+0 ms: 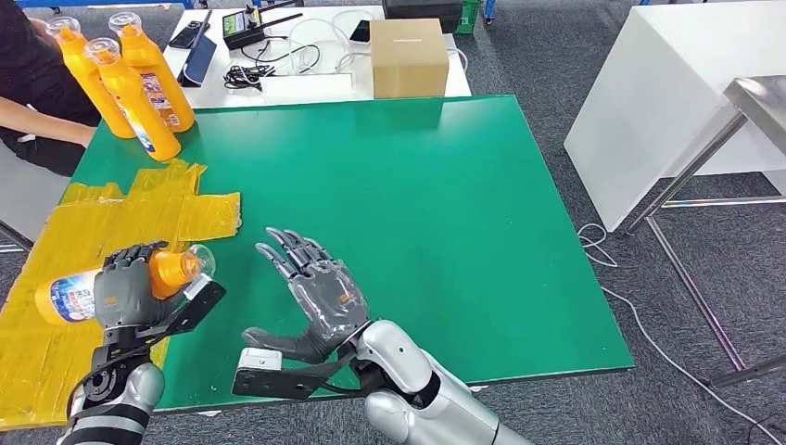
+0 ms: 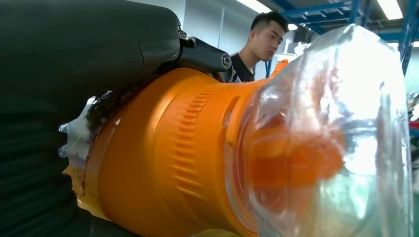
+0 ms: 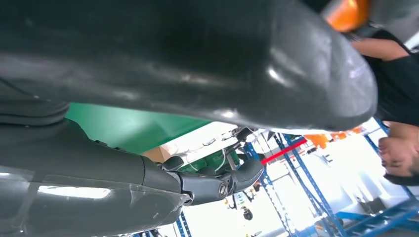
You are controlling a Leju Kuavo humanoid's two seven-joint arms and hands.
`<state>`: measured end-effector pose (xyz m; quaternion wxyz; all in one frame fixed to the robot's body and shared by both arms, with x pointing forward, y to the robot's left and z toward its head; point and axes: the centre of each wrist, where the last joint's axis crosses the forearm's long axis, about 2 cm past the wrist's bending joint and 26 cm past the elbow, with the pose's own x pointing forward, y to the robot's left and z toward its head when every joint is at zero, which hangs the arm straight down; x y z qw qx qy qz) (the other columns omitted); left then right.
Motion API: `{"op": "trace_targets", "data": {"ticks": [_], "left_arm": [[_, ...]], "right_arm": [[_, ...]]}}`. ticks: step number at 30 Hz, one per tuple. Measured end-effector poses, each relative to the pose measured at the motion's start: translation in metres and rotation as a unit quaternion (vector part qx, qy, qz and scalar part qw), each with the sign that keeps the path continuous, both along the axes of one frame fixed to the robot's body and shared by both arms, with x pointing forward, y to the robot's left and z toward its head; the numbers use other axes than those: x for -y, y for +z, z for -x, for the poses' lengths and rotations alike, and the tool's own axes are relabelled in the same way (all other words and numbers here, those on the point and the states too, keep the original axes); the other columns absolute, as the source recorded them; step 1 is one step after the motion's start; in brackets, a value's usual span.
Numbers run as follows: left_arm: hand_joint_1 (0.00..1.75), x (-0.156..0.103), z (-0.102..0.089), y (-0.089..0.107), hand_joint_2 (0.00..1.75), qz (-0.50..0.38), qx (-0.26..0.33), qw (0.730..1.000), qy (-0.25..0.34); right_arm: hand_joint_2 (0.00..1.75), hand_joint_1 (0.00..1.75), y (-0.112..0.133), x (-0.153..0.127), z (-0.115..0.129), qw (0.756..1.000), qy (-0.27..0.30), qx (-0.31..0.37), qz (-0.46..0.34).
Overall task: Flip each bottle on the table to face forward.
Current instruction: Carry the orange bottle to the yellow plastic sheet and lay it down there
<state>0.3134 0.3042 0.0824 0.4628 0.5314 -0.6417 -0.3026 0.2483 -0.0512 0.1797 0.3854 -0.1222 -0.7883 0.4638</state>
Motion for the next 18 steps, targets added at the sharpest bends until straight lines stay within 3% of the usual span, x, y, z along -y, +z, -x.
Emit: {"op": "trace_targets", "data": {"ticks": [5,10,11,14,15,18], "left_arm": [[1.75,0.001,0.004,-0.023,1.75,-0.122,-0.051,0.991,-0.003],[1.75,0.008,0.011,-0.047,1.75,-0.158,-0.120,0.978,-0.059],[1.56,0.009,0.010,-0.049,1.75,-0.158,-0.132,0.975,-0.077],[0.25,0.010,0.005,-0.050,0.44,-0.160,-0.154,0.969,-0.104],[0.00,0.010,0.004,-0.051,0.00,-0.161,-0.159,0.968,-0.105],[0.00,0.011,0.001,-0.051,0.00,-0.162,-0.176,0.966,-0.102]], "right_arm": [[0.00,0.00,0.007,0.003,0.004,1.000,0.010,-0.001,-0.014],[0.00,0.00,0.011,0.004,0.008,1.000,0.017,-0.004,-0.021],[0.00,0.00,0.011,0.005,0.008,1.000,0.019,-0.005,-0.021],[0.00,0.00,0.012,0.005,0.009,1.000,0.022,-0.006,-0.022],[0.00,0.00,0.013,0.006,0.009,0.999,0.022,-0.006,-0.022],[0.00,0.00,0.013,0.006,0.010,0.999,0.023,-0.006,-0.023]]}}
